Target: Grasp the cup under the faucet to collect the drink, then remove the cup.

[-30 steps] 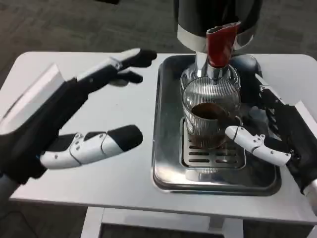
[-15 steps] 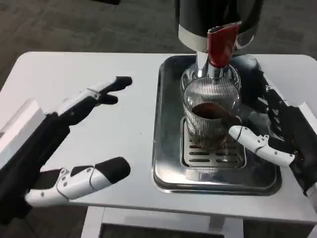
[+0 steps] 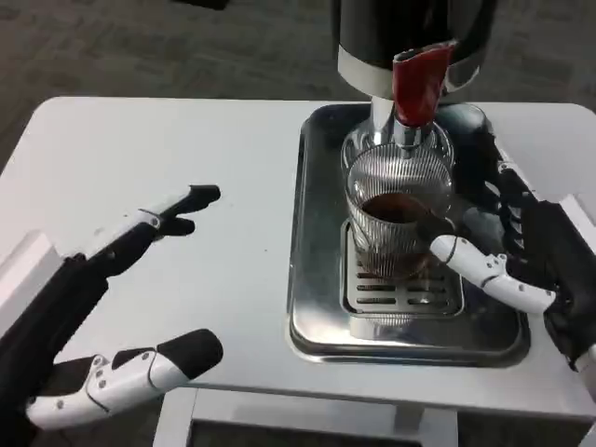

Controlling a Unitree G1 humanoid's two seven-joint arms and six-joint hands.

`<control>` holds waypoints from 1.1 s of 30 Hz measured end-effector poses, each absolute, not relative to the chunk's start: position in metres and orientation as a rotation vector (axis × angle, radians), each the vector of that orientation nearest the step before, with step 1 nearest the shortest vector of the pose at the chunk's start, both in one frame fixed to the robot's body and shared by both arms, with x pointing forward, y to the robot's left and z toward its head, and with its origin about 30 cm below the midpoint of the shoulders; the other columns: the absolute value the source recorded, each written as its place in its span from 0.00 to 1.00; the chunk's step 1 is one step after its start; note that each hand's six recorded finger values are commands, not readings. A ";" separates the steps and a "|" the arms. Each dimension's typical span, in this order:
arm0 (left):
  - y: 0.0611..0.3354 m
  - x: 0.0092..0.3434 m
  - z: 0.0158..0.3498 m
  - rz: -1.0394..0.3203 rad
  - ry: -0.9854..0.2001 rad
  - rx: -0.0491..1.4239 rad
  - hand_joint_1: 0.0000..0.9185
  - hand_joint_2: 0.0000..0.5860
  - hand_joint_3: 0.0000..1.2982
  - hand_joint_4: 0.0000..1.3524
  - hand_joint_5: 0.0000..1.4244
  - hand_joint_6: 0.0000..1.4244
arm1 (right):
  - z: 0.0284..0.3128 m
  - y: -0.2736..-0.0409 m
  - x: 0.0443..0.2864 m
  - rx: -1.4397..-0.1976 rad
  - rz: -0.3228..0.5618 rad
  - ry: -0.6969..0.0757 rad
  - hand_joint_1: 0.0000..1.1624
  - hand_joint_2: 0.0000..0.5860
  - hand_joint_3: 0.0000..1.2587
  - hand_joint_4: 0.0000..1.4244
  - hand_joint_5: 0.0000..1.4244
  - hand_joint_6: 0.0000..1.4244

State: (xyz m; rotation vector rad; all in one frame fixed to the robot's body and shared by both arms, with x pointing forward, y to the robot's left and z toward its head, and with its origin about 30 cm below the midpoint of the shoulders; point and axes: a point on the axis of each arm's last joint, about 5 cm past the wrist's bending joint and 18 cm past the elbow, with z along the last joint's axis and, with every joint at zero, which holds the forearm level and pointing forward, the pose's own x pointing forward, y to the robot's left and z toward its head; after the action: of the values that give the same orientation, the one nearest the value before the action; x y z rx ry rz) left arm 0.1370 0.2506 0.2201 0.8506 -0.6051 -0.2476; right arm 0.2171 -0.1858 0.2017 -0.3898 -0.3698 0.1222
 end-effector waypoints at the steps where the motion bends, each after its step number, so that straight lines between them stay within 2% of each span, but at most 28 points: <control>1: 0.251 0.137 0.220 -0.248 -0.605 0.850 0.10 0.19 0.12 0.08 0.14 0.13 | 0.202 -0.186 0.217 -0.389 0.125 -0.369 0.47 0.38 0.00 0.00 0.05 0.13; 15: 0.252 0.133 0.215 -0.255 -0.574 0.847 0.10 0.20 0.13 0.08 0.15 0.13 | 0.204 -0.181 0.220 -0.385 0.159 -0.380 0.47 0.38 0.00 0.00 0.01 0.08; 33: 0.252 0.128 0.210 -0.264 -0.535 0.842 0.11 0.21 0.13 0.09 0.16 0.13 | 0.205 -0.173 0.232 -0.346 0.178 -0.393 0.47 0.38 0.00 0.00 0.01 0.09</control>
State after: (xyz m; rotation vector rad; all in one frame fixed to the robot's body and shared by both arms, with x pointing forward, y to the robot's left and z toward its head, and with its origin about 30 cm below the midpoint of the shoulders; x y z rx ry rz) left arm 0.1285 0.2525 0.2102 0.8419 -0.5355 -0.2641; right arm 0.2323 -0.1731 0.2049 -0.3460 -0.3929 0.1783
